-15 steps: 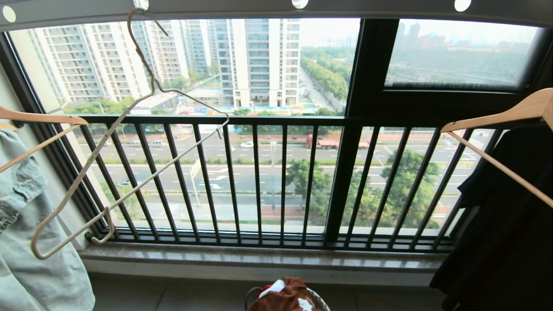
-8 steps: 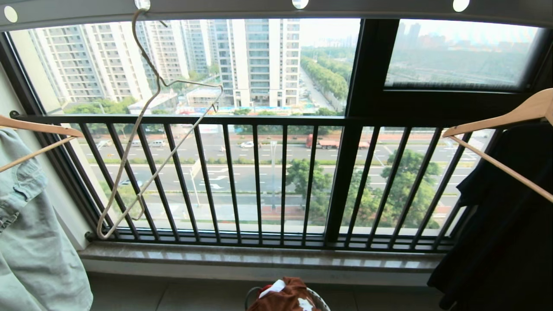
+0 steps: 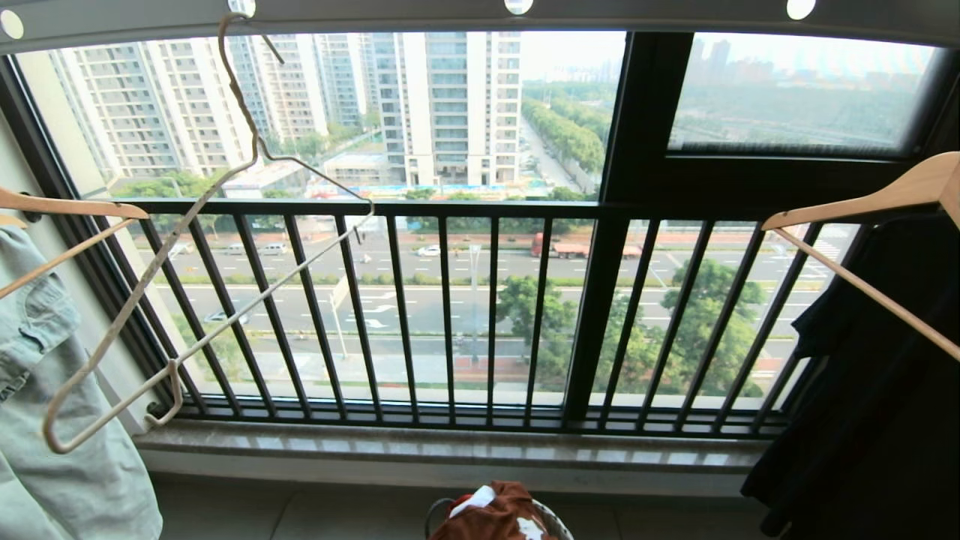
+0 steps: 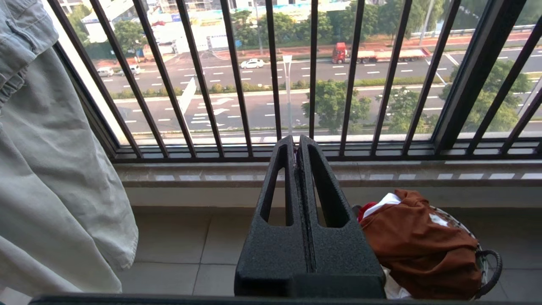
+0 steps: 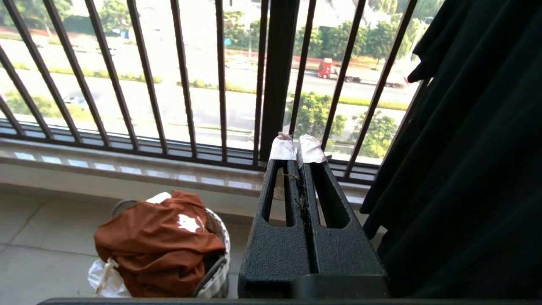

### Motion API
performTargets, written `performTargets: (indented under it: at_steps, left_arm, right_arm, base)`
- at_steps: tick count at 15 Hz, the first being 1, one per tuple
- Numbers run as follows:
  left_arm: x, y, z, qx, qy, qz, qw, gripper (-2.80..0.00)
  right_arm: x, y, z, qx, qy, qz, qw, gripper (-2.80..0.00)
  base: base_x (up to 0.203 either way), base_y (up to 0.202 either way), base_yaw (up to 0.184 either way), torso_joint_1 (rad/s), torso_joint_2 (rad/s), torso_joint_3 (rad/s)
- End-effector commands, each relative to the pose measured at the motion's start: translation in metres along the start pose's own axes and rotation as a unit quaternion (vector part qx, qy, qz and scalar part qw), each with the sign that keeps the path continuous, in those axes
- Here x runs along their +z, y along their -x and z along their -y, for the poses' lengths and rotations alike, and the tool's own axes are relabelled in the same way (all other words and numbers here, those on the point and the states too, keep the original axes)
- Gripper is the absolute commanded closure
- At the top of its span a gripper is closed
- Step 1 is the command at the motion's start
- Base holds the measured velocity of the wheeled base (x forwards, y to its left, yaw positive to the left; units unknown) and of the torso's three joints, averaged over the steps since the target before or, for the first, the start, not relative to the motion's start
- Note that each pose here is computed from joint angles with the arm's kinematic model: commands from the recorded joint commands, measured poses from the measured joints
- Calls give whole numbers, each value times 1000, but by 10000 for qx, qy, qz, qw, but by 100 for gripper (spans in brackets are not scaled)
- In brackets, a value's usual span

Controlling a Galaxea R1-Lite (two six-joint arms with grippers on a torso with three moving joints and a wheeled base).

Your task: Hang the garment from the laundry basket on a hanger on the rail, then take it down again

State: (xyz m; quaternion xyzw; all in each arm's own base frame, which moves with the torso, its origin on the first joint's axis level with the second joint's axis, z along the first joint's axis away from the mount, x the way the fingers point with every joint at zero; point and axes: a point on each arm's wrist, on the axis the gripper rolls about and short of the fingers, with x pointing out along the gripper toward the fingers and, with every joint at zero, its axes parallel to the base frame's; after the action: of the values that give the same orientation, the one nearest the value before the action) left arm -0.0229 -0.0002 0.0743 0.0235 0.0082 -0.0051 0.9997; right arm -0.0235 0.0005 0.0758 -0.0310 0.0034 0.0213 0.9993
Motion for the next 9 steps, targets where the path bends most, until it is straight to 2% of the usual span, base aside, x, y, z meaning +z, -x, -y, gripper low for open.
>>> performTargets:
  at_steps: [1, 9]
  left_arm:
    - [0, 0, 0, 3, 136, -1, 9999, 0]
    - [0, 0, 0, 18, 151, -10, 9999, 0]
  right_arm:
    - [0, -1, 0, -45, -141, 34, 9999, 0]
    - [0, -1, 0, -45, -133, 38, 9999, 0]
  base:
    - [0, 0, 0, 0, 0, 0]
    - [0, 0, 0, 0, 0, 0]
